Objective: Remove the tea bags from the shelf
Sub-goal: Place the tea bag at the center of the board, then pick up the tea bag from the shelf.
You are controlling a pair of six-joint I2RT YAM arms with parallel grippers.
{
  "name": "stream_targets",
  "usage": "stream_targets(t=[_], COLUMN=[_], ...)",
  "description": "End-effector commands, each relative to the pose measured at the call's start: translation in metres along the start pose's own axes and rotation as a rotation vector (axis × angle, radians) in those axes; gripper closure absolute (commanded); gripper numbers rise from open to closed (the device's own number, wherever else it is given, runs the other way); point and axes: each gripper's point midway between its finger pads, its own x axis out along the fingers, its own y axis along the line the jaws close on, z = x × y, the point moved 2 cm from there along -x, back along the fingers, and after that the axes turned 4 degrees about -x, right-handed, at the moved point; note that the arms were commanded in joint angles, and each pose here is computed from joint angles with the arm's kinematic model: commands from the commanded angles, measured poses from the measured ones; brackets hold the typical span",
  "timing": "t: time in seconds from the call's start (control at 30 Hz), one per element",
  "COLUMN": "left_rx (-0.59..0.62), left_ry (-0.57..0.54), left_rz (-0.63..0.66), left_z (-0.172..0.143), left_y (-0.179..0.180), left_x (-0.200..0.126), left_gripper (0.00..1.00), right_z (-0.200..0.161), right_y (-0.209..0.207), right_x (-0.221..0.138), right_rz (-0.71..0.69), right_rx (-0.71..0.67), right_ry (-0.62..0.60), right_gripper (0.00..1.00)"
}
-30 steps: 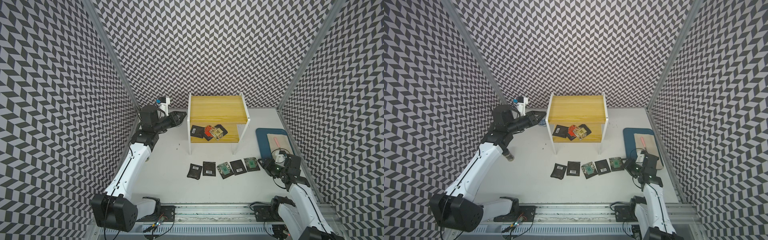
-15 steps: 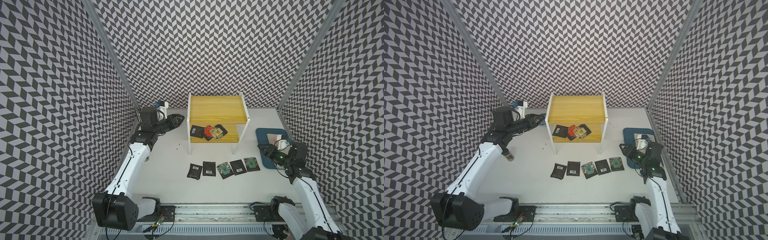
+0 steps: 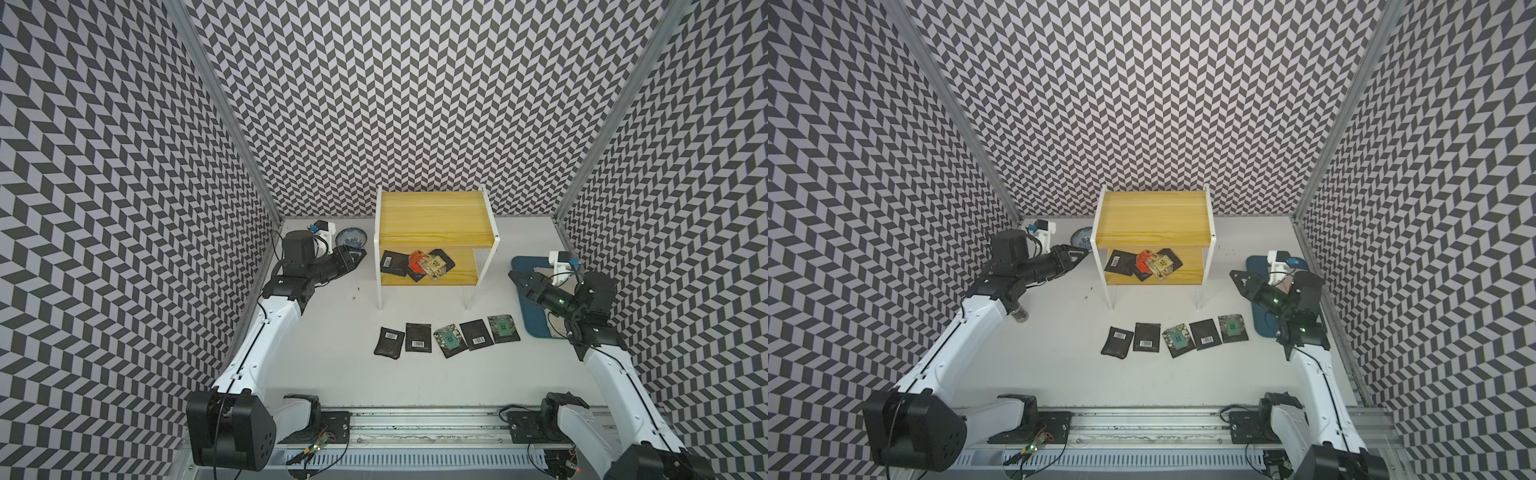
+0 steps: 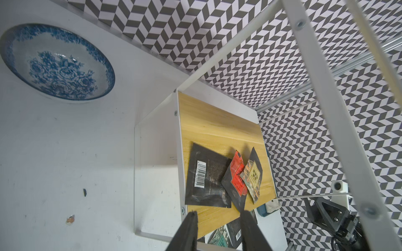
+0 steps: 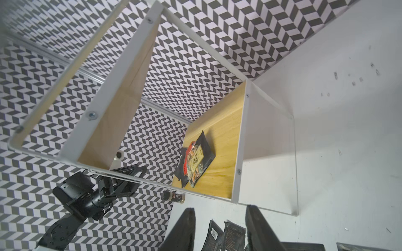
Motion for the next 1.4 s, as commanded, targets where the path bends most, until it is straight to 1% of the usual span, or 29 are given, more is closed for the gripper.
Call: stream_targets(t=[0.0, 0.13, 0.17, 0.23, 0.27, 0.3, 0.43, 0.57, 0.7, 0.73, 0.83, 0.9, 1.0, 1.1, 1.13, 1.2, 1.27, 1.37], left_rx=[0.022, 0.022, 0.024, 0.027, 0.029, 0.03, 0.038, 0.041, 0.044, 0.044, 0.045, 0.044, 0.045, 0.042, 0.04, 0.037, 0.034, 0.038], left_ry=[-0.016, -0.002, 0.0, 0.001, 0.0, 0.0, -0.009, -0.015, -0.023, -0.024, -0.027, -0.024, -0.023, -0.019, -0.018, -0.017, -0.014, -0.016], left_rz=[-0.052, -0.044, -0.043, -0.045, -0.047, -0.051, -0.073, -0.079, -0.08, -0.08, -0.077, -0.075, -0.077, -0.075, -0.074, -0.073, -0.072, -0.072], left_z=[-0.001, -0.01, -0.011, -0.012, -0.011, -0.011, -0.006, -0.001, 0.001, 0.001, 0.002, 0.001, 0.002, 0.002, 0.002, 0.003, 0.003, 0.003], left_y=[-0.009, -0.003, -0.002, -0.003, -0.004, -0.005, -0.012, -0.017, -0.02, -0.02, -0.02, -0.019, -0.019, -0.018, -0.017, -0.017, -0.016, -0.016], left_x=[-0.007, -0.006, -0.007, -0.007, -0.008, -0.008, -0.01, -0.011, -0.013, -0.013, -0.014, -0.013, -0.012, -0.01, -0.009, -0.008, -0.007, -0.007], left_gripper=[0.64, 0.63, 0.63, 0.62, 0.62, 0.62, 0.61, 0.61, 0.61, 0.61, 0.61, 0.61, 0.61, 0.61, 0.61, 0.61, 0.61, 0.61], right_z=[0.015, 0.004, 0.001, -0.019, -0.024, -0.019, -0.037, -0.052, -0.096, -0.079, -0.089, -0.092, -0.092, -0.096, -0.1, -0.11, -0.114, -0.117], right_y=[0.029, 0.059, 0.065, 0.085, 0.092, 0.089, 0.106, 0.12, 0.147, 0.13, 0.133, 0.13, 0.127, 0.127, 0.125, 0.12, 0.117, 0.115], right_x=[-0.001, -0.005, -0.006, -0.009, -0.012, -0.013, -0.013, -0.001, 0.017, 0.027, 0.038, 0.043, 0.047, 0.051, 0.055, 0.065, 0.073, 0.077], right_rz=[0.068, 0.091, 0.076, 0.126, 0.136, 0.069, 0.109, 0.118, 0.248, 0.042, -0.022, -0.035, -0.039, -0.014, -0.014, -0.008, -0.019, -0.013], right_rx=[-0.109, -0.223, -0.249, -0.257, -0.27, -0.365, -0.477, -0.598, -0.618, -0.796, -0.922, -0.978, -1.054, -1.141, -1.176, -1.251, -1.298, -1.367], right_ry=[-0.051, -0.071, -0.07, -0.003, 0.004, -0.058, -0.05, -0.039, 0.099, -0.028, -0.056, -0.071, -0.124, -0.145, -0.143, -0.096, -0.059, -0.071], right_gripper=[0.58, 0.58, 0.58, 0.58, 0.58, 0.57, 0.5, 0.47, 0.47, 0.48, 0.47, 0.46, 0.42, 0.32, 0.31, 0.3, 0.31, 0.31])
